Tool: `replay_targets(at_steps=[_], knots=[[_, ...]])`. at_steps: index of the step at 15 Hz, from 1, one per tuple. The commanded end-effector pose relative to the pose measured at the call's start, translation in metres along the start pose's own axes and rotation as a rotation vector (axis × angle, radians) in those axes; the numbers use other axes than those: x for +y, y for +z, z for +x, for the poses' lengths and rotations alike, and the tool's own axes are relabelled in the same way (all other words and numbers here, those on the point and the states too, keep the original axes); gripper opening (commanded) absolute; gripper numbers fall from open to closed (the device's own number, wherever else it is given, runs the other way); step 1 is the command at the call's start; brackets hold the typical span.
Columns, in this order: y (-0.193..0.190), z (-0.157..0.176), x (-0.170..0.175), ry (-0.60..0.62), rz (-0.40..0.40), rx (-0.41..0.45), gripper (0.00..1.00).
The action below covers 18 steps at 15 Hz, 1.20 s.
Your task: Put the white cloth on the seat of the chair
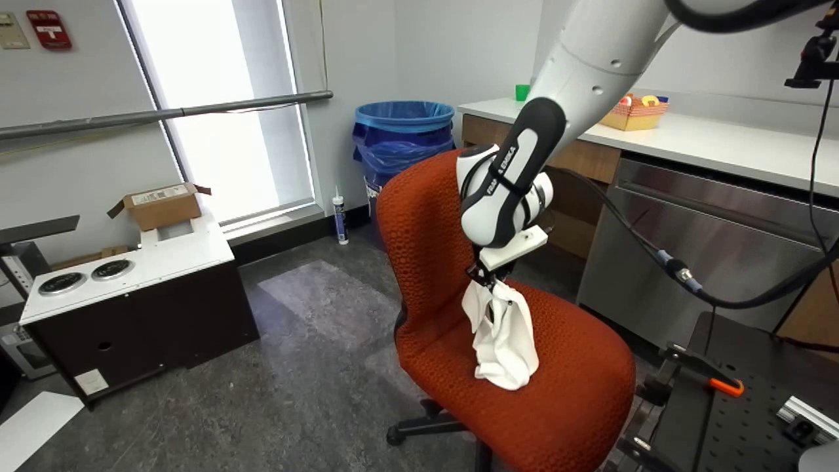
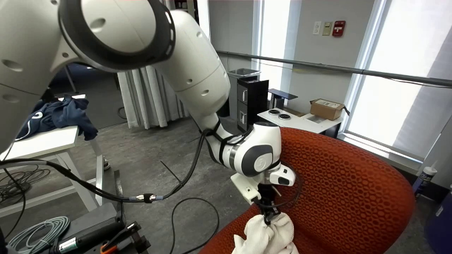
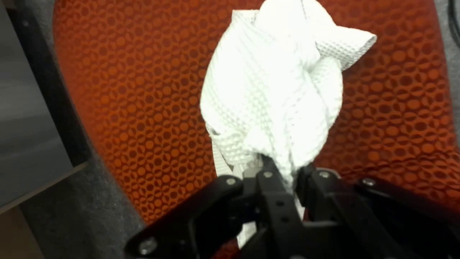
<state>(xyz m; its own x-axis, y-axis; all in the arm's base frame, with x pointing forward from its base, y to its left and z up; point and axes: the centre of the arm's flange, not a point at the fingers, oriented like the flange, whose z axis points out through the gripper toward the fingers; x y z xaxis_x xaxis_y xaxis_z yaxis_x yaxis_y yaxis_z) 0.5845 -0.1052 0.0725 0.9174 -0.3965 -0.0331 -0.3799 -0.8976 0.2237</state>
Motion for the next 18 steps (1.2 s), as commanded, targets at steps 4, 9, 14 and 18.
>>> replay_targets(at_steps=[4, 9, 14, 18], knots=[[0.074, 0.023, -0.024, 0.048, -0.167, -0.012, 0.02], [0.076, 0.012, -0.021, 0.034, -0.141, -0.011, 0.06], [0.075, 0.014, -0.021, 0.035, -0.142, -0.008, 0.06], [0.074, 0.014, -0.021, 0.039, -0.136, -0.013, 0.4]])
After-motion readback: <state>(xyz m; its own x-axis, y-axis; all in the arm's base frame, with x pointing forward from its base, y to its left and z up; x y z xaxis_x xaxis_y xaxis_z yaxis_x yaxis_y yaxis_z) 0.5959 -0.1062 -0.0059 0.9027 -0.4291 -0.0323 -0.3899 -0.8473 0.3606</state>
